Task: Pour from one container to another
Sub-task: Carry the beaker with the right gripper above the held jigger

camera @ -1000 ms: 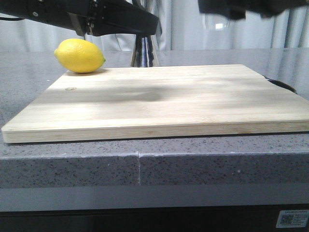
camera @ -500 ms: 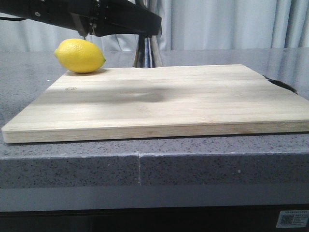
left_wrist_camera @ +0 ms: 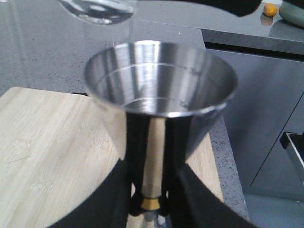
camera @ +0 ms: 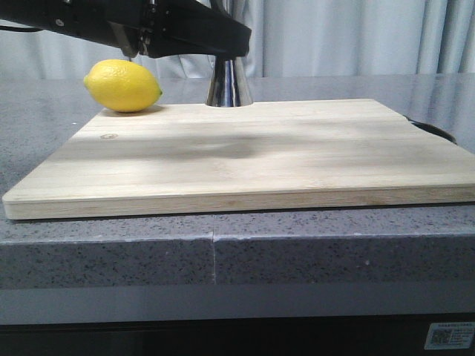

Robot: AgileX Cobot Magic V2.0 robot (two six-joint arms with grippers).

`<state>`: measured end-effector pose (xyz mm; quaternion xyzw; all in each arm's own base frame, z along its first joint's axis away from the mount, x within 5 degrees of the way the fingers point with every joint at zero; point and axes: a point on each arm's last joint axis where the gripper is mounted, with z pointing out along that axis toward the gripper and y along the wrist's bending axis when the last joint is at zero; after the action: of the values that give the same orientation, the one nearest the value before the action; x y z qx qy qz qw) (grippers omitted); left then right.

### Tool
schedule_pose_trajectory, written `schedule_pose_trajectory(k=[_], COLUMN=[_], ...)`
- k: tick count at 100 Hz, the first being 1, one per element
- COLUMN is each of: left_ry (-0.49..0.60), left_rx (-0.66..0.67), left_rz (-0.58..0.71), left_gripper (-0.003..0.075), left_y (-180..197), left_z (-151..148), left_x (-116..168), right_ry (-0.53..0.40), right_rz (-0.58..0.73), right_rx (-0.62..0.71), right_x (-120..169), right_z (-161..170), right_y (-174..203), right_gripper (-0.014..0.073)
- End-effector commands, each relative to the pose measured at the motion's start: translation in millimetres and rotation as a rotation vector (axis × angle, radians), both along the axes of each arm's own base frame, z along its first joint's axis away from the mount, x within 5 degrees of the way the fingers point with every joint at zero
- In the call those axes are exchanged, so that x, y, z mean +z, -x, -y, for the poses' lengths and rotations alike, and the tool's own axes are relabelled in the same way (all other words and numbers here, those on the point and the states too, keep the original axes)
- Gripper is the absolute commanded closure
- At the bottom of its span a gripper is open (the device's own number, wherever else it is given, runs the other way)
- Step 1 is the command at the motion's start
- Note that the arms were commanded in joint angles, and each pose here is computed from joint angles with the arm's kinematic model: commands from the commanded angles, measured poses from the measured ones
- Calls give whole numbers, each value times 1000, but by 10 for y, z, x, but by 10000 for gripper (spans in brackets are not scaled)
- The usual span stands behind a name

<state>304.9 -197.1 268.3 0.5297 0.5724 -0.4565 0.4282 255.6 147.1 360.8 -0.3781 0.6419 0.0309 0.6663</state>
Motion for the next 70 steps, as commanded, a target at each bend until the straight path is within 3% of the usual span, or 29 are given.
schedule_pose_trajectory(k=[1,70], left_ry=[133,133], left_rx=[-72,-72], left_rz=[34,34], left_gripper=[649,649], left_y=[133,133], left_z=[21,21], left_x=[356,356], right_ry=[-48,38], right_rz=[121,174], right_rx=[49,77], right_x=[285,280], right_z=[-9,-26], right_y=[93,105], right_gripper=[358,358])
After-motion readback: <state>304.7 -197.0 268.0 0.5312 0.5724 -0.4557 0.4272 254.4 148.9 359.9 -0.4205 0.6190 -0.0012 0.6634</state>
